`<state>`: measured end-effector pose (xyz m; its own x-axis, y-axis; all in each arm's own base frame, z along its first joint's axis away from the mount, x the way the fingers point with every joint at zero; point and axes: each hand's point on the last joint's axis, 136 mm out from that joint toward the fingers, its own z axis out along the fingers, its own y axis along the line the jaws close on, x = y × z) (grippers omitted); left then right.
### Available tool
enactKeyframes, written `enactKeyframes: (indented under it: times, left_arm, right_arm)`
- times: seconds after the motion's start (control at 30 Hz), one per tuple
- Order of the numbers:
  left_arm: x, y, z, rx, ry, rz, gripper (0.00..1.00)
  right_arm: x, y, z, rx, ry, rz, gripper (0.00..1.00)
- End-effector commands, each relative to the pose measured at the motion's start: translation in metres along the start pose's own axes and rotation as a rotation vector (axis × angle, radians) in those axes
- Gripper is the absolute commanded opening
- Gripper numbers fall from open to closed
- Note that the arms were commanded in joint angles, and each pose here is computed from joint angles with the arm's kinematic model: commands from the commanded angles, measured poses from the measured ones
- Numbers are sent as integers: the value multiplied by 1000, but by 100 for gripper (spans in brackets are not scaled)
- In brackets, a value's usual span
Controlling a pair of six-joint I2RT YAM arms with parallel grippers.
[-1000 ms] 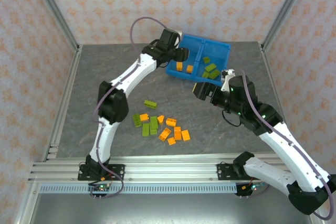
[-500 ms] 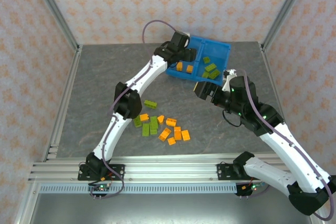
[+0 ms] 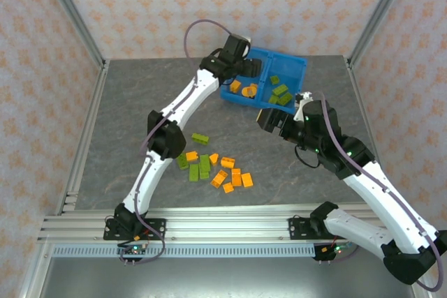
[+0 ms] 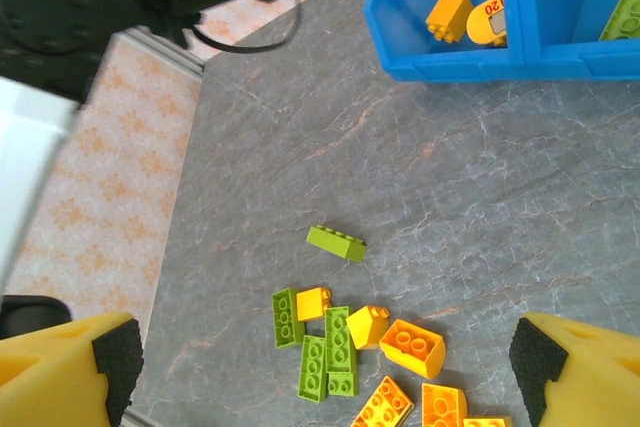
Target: Sort the legos into containers by color
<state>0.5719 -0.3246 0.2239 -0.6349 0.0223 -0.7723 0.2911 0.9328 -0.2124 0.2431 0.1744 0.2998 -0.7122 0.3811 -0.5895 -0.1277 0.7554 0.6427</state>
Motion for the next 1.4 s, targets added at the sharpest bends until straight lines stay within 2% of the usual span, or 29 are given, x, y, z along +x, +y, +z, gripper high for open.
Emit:
enactKeyframes:
  times: [0.0, 0.17, 0.2, 0.33, 0.4, 0.5, 0.63, 0.7, 0.8, 0.9, 1.13, 1.37]
  left_arm:
    - [-44, -12, -91, 38, -66, 14, 79]
    - [-22, -1, -161, 32, -48, 69, 80]
    - [-18, 2, -185, 32, -65, 85, 81]
    - [15, 34, -252, -35, -90, 152, 89]
    - [34, 43, -282, -23, -118, 202, 93]
    - [71, 35, -319, 83, -139, 345, 100]
    - [152, 9, -349, 355, -33, 648, 100]
    - [185, 8, -356, 418, 5, 795, 100]
    - [207, 18, -356, 391, 12, 855, 100]
    - [223, 19, -354, 420, 20, 911, 100]
    - [233, 11, -342, 477, 16, 902, 100]
    - [234, 13, -327, 458, -6, 895, 100]
  right_arm:
    - [4, -11, -2, 58, 12, -30, 96]
    - [29, -40, 6, 169, 115, -97, 93]
    - [38, -45, 9, 189, 151, -105, 92]
    - [85, -63, 21, 244, 309, -130, 90]
    - [111, -72, 28, 266, 379, -145, 90]
    - [148, -87, 39, 316, 472, -166, 89]
    - [186, -95, 54, 326, 568, -205, 80]
    - [200, -97, 59, 334, 607, -234, 74]
    - [216, -106, 68, 383, 655, -286, 66]
    - [224, -109, 78, 407, 677, -314, 59]
    - [238, -117, 90, 442, 708, -343, 58]
    - [243, -117, 103, 433, 703, -338, 58]
